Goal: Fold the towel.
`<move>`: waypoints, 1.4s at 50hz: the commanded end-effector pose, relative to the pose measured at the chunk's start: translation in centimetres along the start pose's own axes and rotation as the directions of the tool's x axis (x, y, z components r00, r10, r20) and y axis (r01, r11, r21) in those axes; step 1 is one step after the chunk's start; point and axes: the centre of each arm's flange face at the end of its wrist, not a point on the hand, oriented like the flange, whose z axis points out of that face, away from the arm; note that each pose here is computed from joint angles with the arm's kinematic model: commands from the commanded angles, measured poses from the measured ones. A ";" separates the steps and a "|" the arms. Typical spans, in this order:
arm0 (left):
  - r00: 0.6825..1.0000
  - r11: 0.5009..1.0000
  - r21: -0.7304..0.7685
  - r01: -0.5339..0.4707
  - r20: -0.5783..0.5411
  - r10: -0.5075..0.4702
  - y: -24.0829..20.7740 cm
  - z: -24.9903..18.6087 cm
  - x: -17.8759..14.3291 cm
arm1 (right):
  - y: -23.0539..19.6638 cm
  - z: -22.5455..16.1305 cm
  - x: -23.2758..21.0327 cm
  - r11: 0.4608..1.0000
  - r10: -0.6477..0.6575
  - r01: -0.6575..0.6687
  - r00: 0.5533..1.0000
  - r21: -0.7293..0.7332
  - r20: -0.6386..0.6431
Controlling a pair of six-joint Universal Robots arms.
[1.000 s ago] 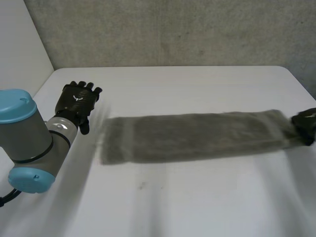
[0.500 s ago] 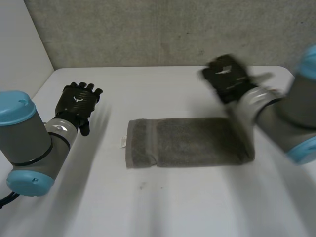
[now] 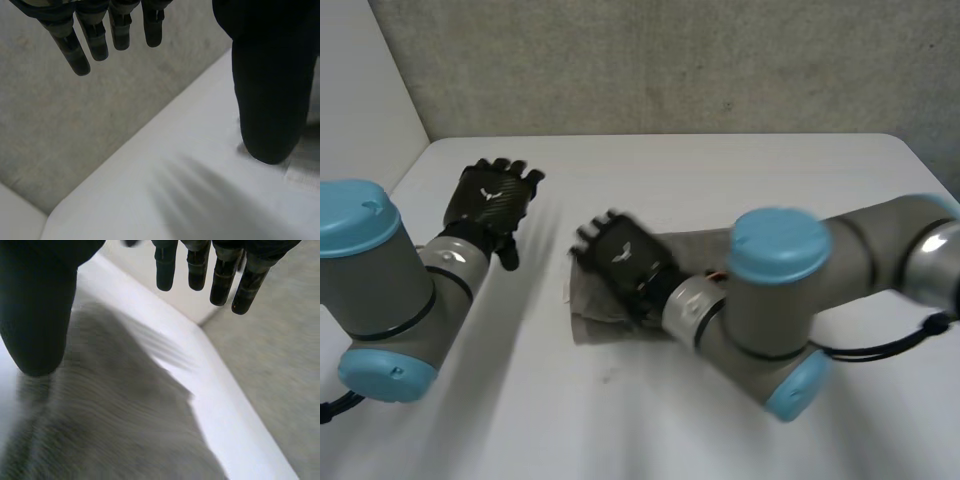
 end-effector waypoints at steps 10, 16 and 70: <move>0.978 0.990 0.102 0.101 -0.193 -0.079 -3.0 0.3 7.8 | 7.4 -8.7 8.0 0.886 0.335 -0.410 0.888 -0.217 -0.314; 0.975 0.994 0.054 0.090 -0.209 -0.076 -1.0 0.9 8.9 | 9.5 -9.4 8.0 0.863 0.333 -0.428 0.881 -0.267 -0.336; 0.992 0.991 0.037 0.129 0.011 -0.129 -2.8 -2.2 3.0 | -2.5 -4.7 4.8 0.913 0.406 -0.405 0.898 0.042 -0.167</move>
